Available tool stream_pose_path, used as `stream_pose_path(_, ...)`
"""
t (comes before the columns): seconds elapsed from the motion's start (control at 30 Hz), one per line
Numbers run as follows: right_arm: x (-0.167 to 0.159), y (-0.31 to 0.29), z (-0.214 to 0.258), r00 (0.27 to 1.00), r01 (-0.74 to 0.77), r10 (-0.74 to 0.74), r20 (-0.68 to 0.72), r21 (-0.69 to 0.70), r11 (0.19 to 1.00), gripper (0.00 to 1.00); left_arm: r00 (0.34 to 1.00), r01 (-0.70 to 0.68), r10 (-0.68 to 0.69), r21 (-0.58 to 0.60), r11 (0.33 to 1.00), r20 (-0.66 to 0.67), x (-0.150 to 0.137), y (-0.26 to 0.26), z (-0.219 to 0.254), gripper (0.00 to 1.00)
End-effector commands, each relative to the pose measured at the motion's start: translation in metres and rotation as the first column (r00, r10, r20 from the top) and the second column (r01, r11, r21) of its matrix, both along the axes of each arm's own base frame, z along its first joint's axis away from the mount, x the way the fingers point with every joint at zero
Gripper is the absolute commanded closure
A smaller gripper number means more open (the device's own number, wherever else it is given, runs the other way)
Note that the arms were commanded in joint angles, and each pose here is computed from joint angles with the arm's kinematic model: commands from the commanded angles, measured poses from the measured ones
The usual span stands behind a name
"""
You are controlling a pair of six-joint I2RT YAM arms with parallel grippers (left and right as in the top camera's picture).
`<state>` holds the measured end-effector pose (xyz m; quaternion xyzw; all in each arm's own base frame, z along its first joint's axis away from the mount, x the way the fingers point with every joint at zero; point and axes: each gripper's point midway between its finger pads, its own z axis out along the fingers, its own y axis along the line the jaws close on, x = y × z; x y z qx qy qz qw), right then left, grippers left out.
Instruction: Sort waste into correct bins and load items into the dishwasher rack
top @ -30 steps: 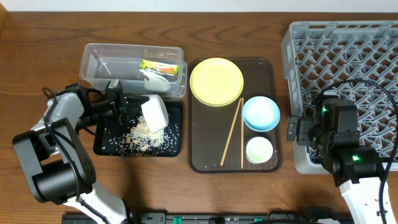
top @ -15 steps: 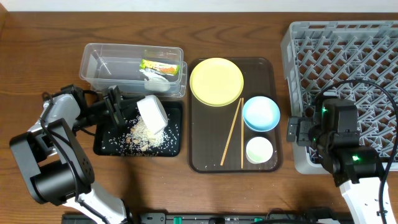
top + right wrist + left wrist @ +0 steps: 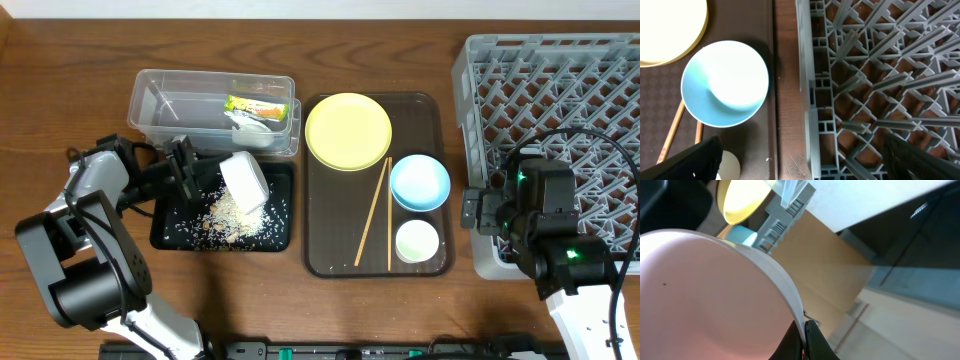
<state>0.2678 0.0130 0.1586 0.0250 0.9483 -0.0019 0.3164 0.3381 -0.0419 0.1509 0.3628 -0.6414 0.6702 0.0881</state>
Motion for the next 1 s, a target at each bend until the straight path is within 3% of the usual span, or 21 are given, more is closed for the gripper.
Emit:
stream_pose_path(0.0, 0.004, 0.003, 0.009, 1.0, -0.013, 0.013, 0.025, 0.001, 1.0, 0.01, 0.993, 0.052, -0.067, 0.147, 0.988, 0.102, -0.005, -0.007, -0.01, 0.94)
stream_pose_path(0.17, 0.005, 0.003, 0.01, 0.999, -0.014, 0.013, 0.03, 0.002, 1.0, 0.01, 0.949, 0.155, -0.248, 0.399, 0.904, 0.193, -0.013, -0.033, -0.003, 0.94)
stream_pose_path(0.33, 0.006, 0.003, 0.011, 0.999, -0.013, 0.013, 0.035, 0.002, 1.0, 0.01, 0.845, 0.166, -0.467, 0.703, 0.692, 0.26, -0.008, -0.069, 0.017, 0.94)
stream_pose_path(0.43, 0.006, 0.003, 0.011, 0.999, -0.014, 0.013, 0.035, 0.002, 1.0, 0.01, 0.749, 0.112, -0.576, 0.795, 0.596, 0.326, -0.001, -0.101, 0.028, 0.94)
stream_pose_path(0.63, 0.005, 0.003, 0.01, 0.999, -0.014, 0.013, 0.033, 0.002, 1.0, 0.01, 0.581, -0.033, -0.73, 0.907, 0.42, 0.359, 0.015, -0.165, 0.019, 0.94)
stream_pose_path(0.8, 0.005, 0.003, 0.011, 0.999, -0.013, 0.013, 0.033, 0.003, 1.0, 0.01, 0.507, -0.272, -0.775, 0.923, 0.27, 0.376, 0.049, -0.199, 0.014, 0.94)
stream_pose_path(0.9, 0.005, 0.003, 0.01, 0.999, -0.013, 0.013, 0.033, 0.003, 1.0, 0.01, 0.486, -0.35, -0.783, 0.908, 0.233, 0.388, 0.065, -0.215, 0.006, 0.94)
stream_pose_path(0.97, 0.005, 0.003, 0.01, 0.999, -0.013, 0.013, 0.033, 0.003, 1.0, 0.01, 0.469, -0.361, -0.787, 0.9, 0.243, 0.4, 0.073, -0.228, -0.006, 0.94)
